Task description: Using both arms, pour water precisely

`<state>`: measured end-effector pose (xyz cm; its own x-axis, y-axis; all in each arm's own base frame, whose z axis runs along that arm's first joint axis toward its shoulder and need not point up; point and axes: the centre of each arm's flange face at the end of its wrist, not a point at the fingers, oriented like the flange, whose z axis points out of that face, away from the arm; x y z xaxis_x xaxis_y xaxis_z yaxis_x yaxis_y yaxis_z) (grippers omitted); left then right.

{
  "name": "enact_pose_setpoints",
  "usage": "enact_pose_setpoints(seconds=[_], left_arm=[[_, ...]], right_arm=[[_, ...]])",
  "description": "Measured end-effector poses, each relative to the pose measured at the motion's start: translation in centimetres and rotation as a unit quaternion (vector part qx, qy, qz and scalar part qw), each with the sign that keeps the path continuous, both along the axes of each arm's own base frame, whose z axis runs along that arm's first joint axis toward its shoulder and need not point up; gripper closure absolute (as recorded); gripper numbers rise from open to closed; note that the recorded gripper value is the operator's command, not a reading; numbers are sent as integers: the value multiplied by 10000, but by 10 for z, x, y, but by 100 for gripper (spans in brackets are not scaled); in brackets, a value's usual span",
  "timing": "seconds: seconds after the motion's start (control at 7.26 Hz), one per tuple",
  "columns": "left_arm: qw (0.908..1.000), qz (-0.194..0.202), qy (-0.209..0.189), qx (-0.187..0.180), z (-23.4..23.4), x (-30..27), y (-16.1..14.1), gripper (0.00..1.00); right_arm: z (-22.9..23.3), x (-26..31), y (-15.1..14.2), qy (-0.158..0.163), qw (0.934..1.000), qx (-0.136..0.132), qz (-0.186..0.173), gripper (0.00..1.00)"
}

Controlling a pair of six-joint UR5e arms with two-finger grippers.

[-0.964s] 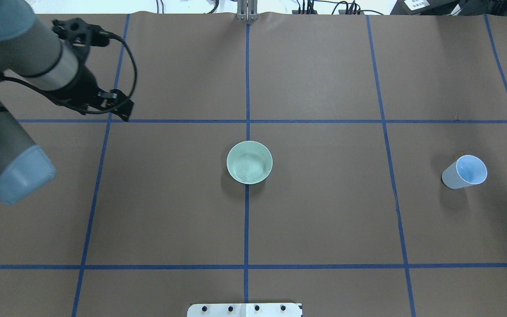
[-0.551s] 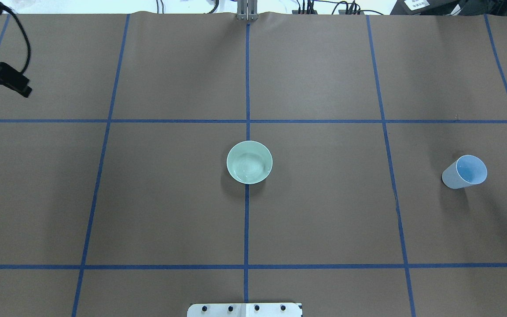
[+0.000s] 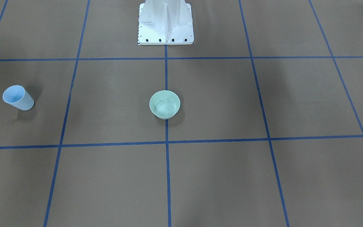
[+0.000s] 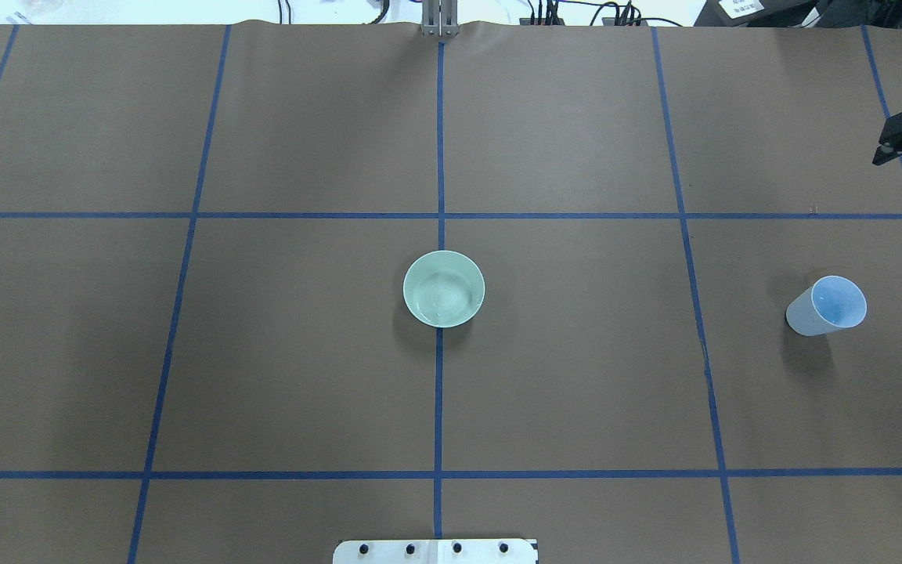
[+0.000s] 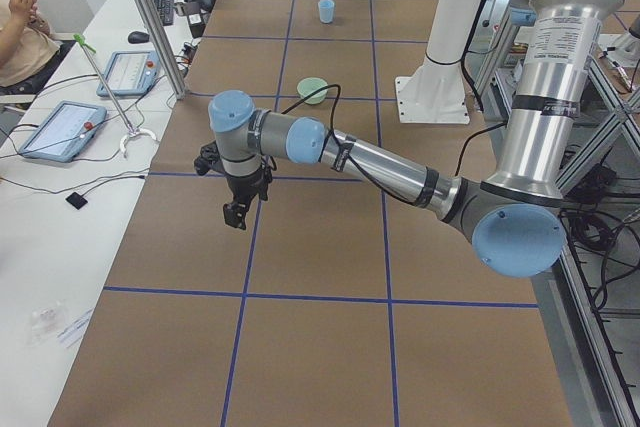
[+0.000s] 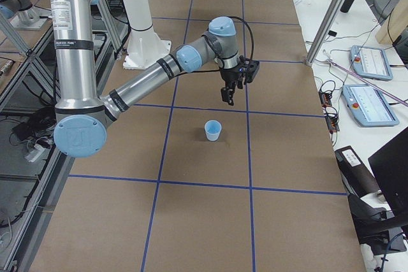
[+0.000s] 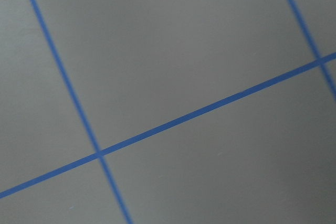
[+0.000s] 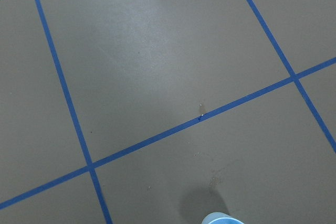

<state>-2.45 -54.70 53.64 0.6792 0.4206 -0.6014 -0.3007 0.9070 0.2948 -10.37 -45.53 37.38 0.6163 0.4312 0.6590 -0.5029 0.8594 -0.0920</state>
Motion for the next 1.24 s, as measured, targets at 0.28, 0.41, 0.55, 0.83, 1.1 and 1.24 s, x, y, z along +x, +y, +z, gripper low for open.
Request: enact_pose_setpoints(seconds=[0.28, 0.41, 0.55, 0.83, 1.1, 1.24], left_arm=[[10000, 31, 5, -59, 18, -10, 7, 0], [10000, 31, 8, -72, 20, -11, 8, 0], [10000, 31, 10, -75, 20, -11, 8, 0], [10000, 29, 10, -84, 21, -11, 8, 0], [10000, 28, 10, -87, 21, -11, 8, 0], [10000, 27, 11, -84, 21, -11, 8, 0]], right_arm=[[-4, -38, 22, 342, 9988, -19, 347, 0], [0, -72, 33, 614, 9962, -34, 623, 0], [4, -108, 47, 912, 9914, -14, 935, 0], [13, -161, 82, 1575, 9758, 64, 1513, 0], [24, -192, 115, 2281, 9537, 217, 1947, 0], [36, -207, 125, 2515, 9434, 288, 2142, 0]])
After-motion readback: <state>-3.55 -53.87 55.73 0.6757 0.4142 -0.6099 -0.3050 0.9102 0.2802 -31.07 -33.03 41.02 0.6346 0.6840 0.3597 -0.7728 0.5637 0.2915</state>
